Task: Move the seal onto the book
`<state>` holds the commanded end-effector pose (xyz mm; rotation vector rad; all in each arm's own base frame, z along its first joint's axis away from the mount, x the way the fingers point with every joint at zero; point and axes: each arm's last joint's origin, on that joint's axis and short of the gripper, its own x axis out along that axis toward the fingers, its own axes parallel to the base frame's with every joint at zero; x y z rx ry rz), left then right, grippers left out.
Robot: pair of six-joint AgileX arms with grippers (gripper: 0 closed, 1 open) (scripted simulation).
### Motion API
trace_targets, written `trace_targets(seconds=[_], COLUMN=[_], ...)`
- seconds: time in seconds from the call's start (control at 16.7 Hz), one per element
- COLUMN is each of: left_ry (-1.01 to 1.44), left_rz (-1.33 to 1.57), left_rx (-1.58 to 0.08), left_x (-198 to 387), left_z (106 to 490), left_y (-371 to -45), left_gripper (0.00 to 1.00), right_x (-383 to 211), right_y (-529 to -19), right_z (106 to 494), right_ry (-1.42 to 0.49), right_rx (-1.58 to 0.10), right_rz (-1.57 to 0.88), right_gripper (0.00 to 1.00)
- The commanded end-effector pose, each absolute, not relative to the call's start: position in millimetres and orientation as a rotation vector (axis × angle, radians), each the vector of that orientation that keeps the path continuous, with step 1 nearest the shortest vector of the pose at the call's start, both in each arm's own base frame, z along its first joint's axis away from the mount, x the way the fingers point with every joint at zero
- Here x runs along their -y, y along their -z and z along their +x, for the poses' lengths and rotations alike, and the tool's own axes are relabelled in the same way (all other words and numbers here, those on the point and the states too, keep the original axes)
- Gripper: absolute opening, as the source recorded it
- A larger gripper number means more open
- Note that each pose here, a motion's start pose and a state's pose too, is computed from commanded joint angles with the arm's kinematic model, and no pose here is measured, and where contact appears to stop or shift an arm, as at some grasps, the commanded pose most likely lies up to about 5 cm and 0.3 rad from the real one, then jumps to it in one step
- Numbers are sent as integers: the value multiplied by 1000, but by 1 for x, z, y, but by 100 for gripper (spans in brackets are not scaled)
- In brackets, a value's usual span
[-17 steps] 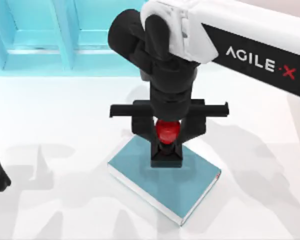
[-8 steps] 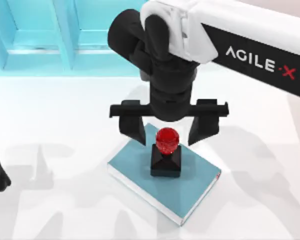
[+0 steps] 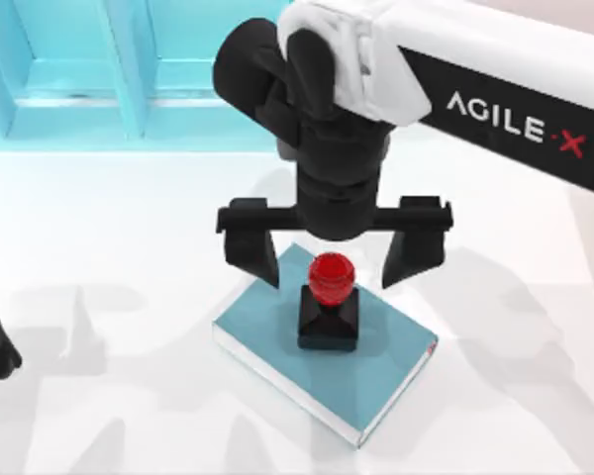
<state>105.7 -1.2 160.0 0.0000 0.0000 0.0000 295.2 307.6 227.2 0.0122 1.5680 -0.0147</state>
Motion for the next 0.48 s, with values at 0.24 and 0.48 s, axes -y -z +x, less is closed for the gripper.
trace_targets(seconds=[0.24,0.48], left_ry=[0,0], left_rz=[0,0], left_rx=[0,0], left_x=[1,1], left_z=[106,106], left_y=[-160,-160], left_gripper=[100,100], right_x=[-309,-308], right_y=[-241,-257], right_z=[296,295], right_ry=[17,15], right_rx=[-1570,-1568], right_rz=[12,12], right_gripper=[100,100])
